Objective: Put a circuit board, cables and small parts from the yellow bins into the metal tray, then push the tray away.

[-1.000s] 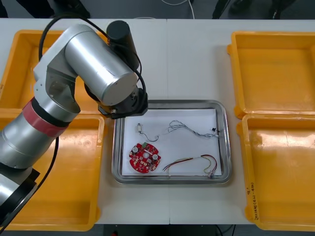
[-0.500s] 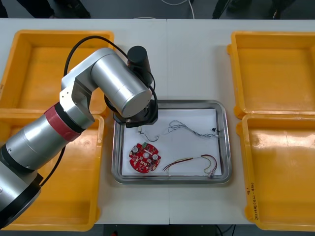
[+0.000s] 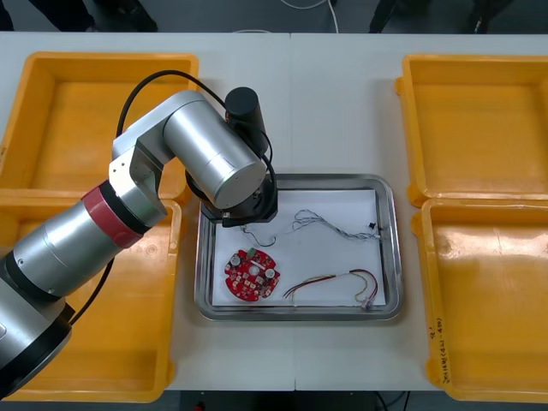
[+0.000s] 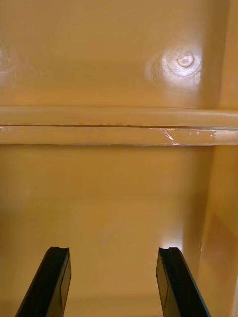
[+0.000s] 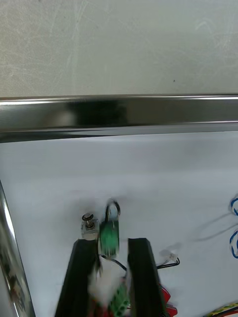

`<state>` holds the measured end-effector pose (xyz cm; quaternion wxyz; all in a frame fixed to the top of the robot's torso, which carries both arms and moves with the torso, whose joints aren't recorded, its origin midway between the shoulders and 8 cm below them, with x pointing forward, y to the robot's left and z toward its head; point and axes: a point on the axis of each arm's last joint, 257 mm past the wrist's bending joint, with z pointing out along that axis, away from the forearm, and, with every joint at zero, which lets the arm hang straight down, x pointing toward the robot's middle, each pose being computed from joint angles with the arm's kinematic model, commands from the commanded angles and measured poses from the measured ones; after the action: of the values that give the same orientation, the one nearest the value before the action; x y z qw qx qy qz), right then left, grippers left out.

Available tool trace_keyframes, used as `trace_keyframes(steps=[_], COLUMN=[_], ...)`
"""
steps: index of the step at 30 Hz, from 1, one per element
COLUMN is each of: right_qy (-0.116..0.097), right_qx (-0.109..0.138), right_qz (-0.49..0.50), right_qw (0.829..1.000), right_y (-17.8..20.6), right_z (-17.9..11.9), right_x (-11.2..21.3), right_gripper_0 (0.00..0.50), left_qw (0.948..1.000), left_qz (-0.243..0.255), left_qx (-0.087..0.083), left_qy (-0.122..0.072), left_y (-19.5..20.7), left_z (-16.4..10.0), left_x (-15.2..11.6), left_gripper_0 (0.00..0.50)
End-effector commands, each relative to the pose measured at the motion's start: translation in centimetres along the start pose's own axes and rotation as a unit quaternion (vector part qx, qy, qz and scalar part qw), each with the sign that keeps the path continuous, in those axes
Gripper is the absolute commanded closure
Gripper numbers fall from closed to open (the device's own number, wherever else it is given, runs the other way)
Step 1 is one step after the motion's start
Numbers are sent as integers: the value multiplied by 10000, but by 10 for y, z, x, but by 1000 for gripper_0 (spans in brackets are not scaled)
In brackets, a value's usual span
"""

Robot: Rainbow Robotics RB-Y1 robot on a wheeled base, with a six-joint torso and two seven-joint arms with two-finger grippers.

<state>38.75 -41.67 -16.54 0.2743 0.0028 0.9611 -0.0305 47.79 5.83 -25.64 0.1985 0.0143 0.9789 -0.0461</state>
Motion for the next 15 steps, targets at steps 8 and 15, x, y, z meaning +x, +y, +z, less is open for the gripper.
trace_keyframes(steps=[8, 15], right_qy=[-21, -6], right_qx=[12, -19], right_qz=[155, 180], right_qw=[9999, 9998], right_y=[5, 6], right_z=[-2, -2], right_x=[4, 5], right_gripper_0=[0, 0], left_qw=[9996, 9996], left_qz=[-125, -126], left_qx=[204, 182], left_qy=[-148, -170], left_y=[-26, -24], left_z=[-13, -16], left_x=[-10, -13], left_gripper_0=[0, 0])
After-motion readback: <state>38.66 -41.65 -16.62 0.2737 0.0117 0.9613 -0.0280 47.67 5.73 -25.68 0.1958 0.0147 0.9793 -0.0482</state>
